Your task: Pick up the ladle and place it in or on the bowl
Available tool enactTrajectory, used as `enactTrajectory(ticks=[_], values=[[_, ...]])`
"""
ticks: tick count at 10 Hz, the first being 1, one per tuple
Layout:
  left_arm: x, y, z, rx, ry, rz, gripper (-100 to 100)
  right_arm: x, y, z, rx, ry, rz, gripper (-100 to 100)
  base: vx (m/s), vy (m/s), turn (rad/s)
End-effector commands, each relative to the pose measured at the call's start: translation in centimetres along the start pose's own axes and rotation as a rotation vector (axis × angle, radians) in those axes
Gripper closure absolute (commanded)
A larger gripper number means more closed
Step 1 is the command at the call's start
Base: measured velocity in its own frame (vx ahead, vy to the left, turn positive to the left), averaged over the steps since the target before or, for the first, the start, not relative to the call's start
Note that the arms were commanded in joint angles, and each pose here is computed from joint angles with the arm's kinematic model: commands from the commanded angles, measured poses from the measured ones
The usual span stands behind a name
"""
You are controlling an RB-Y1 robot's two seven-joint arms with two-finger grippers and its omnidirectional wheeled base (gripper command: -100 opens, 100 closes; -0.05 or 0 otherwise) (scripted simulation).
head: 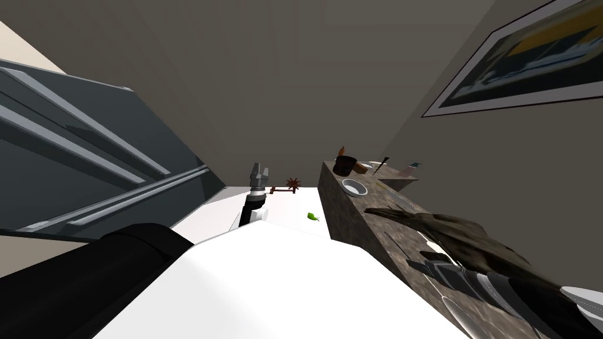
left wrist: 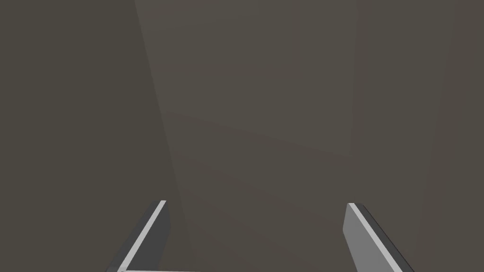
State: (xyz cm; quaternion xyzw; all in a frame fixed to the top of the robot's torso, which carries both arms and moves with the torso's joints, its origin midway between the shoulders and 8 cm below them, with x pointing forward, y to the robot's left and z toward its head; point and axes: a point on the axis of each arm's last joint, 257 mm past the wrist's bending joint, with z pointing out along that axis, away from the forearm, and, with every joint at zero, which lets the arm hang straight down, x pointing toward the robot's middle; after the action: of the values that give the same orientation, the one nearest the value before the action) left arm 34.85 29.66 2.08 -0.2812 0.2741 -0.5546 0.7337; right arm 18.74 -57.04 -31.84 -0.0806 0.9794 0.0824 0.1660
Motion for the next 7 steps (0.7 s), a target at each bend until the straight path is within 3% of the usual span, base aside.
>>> enactTrajectory(ticks=[1,2,3,6,7], values=[[0.0,0.0,0.0,0.000,0.000,0.000,0,0.0,0.0,0.0,0.000,0.000,0.000,-100,0.000,0.000,0.000],[0.0,0.0,0.0,0.000,0.000,0.000,0,0.2,0.0,0.0,0.001,0.003,0.000,0,0.000,0.000,0.000],[0.0,0.0,0.0,0.000,0.000,0.000,0,1.2,-0.3,0.6,0.010,-0.001,0.026,-100,-0.016,0.000,0.176],[0.0,0.0,0.0,0.000,0.000,0.000,0,2.2,-0.4,1.2,0.017,-0.004,0.049,-100,-0.027,-0.003,0.158],[0.0,0.0,0.0,0.000,0.000,0.000,0,2.2,-0.4,1.3,0.019,-0.004,0.051,100,0.000,0.000,0.000]])
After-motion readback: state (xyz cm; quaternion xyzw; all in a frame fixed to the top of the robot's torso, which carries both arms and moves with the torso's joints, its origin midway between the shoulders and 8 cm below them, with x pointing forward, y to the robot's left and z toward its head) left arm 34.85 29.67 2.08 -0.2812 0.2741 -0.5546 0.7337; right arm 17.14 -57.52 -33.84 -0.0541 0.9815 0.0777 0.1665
